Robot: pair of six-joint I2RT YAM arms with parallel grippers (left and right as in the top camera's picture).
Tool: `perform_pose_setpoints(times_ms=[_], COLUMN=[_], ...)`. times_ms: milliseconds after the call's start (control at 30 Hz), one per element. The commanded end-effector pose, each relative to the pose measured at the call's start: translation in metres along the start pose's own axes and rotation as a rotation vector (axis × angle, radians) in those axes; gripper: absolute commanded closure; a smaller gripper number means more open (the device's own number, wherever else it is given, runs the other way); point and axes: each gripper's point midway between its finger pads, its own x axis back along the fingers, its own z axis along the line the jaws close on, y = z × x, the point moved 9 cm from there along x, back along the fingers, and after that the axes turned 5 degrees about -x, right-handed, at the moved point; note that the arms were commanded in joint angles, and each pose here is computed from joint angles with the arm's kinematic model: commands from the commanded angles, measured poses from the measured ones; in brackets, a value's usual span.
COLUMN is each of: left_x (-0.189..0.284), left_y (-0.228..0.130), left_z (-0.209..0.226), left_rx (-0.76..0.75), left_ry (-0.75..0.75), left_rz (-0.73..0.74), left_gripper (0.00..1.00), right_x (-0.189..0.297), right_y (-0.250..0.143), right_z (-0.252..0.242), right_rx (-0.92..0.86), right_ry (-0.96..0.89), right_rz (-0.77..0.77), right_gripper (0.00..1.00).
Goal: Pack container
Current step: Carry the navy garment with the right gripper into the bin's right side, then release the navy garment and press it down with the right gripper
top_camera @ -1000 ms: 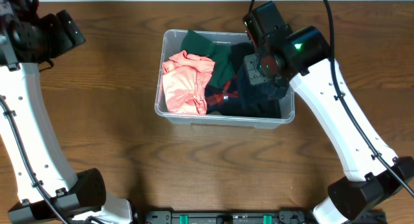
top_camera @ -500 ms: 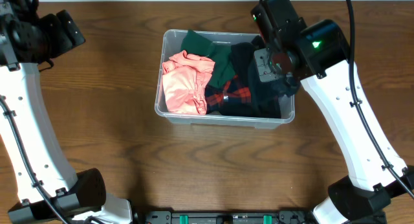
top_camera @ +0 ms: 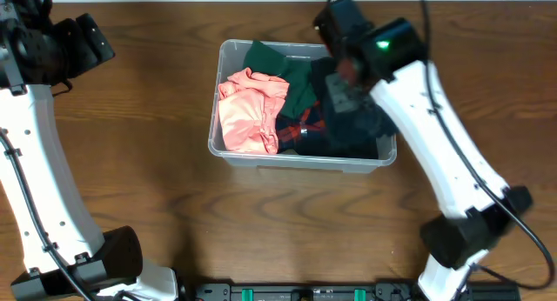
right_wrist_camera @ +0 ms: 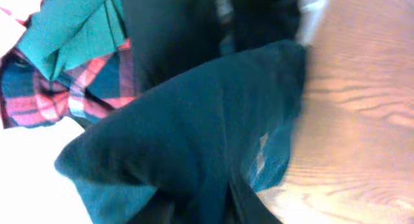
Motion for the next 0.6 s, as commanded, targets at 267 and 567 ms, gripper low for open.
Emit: perform_pose_setpoints(times_ms=[267, 567], left_x=[-0.002, -0.002], left_y=[0.0, 0.0], left_z=[0.001, 0.001], left_rx=[0.007, 0.007], left_ry=[0.008, 0.008], left_rz=[0.005, 0.005], left_gripper=[0.02, 0.02], right_x=[-0.004, -0.001], right_y=[0.0, 0.005], right_z=[0.054, 0.054], right_rx=[0.128, 0.108], right_ry=[0.067, 0.081], right_rz=[-0.033, -0.064], right_gripper=[0.22, 0.24])
